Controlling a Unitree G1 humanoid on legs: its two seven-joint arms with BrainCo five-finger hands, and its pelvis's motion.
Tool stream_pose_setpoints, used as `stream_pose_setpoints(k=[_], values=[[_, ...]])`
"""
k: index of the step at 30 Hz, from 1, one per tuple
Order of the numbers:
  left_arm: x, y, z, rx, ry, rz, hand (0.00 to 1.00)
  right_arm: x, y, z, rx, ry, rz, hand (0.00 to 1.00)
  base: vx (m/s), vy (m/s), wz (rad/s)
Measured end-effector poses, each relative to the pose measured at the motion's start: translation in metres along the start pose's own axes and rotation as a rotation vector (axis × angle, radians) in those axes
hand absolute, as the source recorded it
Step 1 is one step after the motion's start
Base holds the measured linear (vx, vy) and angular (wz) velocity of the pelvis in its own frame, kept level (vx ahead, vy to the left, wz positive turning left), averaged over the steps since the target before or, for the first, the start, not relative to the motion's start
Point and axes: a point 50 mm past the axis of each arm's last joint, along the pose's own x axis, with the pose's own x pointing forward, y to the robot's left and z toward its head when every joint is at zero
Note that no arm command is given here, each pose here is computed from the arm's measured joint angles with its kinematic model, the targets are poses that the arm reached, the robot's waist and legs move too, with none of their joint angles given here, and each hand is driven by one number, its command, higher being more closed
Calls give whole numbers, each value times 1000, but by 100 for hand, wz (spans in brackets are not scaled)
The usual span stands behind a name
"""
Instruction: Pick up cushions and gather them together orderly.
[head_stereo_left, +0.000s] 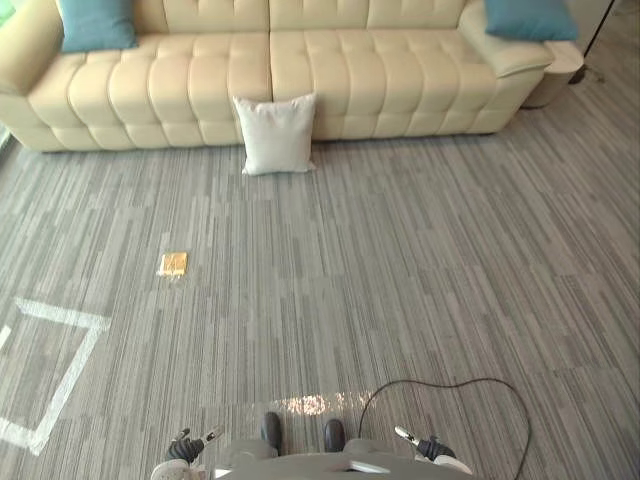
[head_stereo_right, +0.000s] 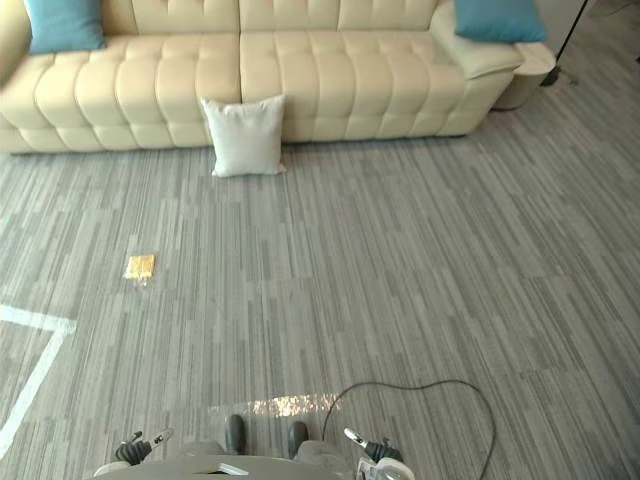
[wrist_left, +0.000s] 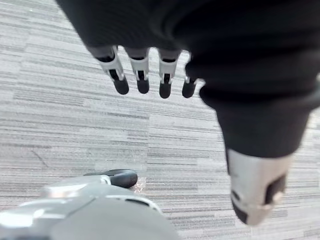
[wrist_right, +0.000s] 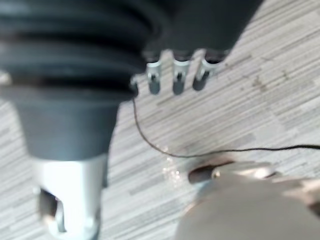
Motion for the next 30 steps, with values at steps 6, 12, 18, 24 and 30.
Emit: stream_pose_setpoints(k=[6, 12, 18, 24, 30], values=[[3, -1, 18, -12, -56, 2, 0, -4, -1, 3, 45, -55, 1, 0, 285, 129, 4], [4, -38, 43, -39, -115, -85, 0, -3, -7, 8, 50, -66, -16, 0, 504, -9, 49], [1, -63, 54, -58, -146, -146, 0, -3, -6, 20, 44, -118, -7, 0, 684, -197, 47], [-1, -59, 57, -168, -164, -117, 0, -4, -9, 24, 37, -142, -14, 0, 630, -218, -19], [-1, -52, 70, -210, -224, -92, 0, -3, -5, 31, 34, -161, -1, 0, 378, 17, -33]])
